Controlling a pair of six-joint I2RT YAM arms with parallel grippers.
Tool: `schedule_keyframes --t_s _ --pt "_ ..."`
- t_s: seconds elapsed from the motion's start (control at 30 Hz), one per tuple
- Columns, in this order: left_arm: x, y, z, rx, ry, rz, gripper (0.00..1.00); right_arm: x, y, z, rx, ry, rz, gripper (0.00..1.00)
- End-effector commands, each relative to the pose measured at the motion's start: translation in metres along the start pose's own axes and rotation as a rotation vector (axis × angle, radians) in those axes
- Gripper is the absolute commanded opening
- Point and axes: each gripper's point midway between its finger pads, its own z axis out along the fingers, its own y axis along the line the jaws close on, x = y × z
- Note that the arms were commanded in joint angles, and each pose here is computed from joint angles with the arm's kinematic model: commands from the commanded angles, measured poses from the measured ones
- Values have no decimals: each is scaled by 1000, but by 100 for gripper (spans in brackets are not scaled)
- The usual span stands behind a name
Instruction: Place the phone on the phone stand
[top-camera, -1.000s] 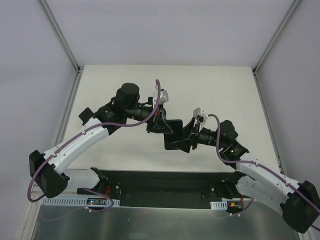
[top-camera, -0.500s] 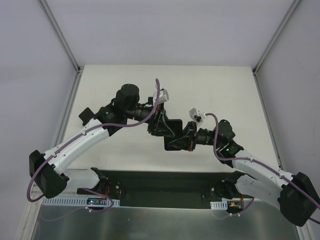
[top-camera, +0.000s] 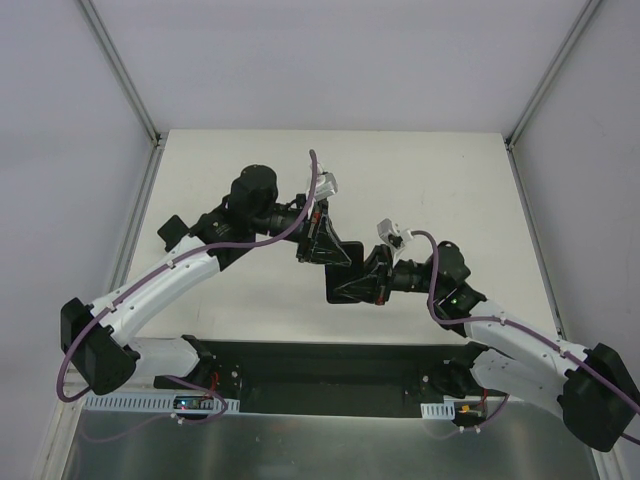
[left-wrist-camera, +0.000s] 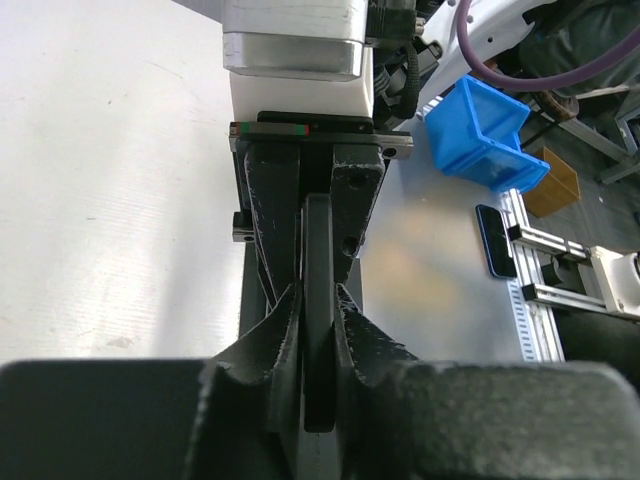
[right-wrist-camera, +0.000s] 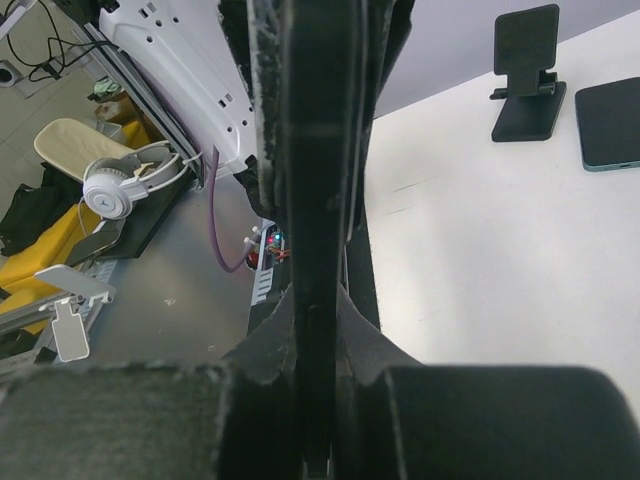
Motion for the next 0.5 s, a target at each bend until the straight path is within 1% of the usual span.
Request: schedule_keyframes --t_s 0.0,0.07,0.1,0.13,0.17,0.2,0.23,0.27,0.3,0.37,0.4,0.43,0.47 --pt "-14 -33 -2 137 -22 86 0 -15 -5 4 34 -44 -39 1" --pt "-14 -33 -2 130 -26 93 0 -16 -5 4 43 -47 -41 1" --pt "-15 -33 -3 120 -34 102 0 -14 -8 4 61 -40 -32 3" --pt "-15 -31 -4 105 -42 108 0 -19 -15 4 101 -53 -32 11" --pt "-17 -28 -5 79 -56 122 0 -20 -19 2 136 -55 -32 24" --pt "-22 -22 -9 0 -86 130 0 -14 -37 -2 232 -37 -14 53" --pt "-25 -14 -12 -67 -110 168 0 -12 -45 -4 281 -29 -6 65" --pt "-28 -7 -17 -136 -133 183 0 -17 -51 -7 331 -33 -12 74" --pt "-42 10 -33 -317 -211 203 0 -9 -73 -17 470 -11 17 87" --pt "-49 32 -58 -520 -287 235 0 -15 -89 -29 602 -30 33 100" --pt "-60 33 -80 -630 -365 259 0 -11 -105 -42 715 -28 48 97" --pt "-64 56 -110 -833 -437 250 0 -14 -109 -46 753 -36 45 96" --pt "-67 64 -133 -951 -489 246 0 -16 -115 -51 796 -45 47 96"
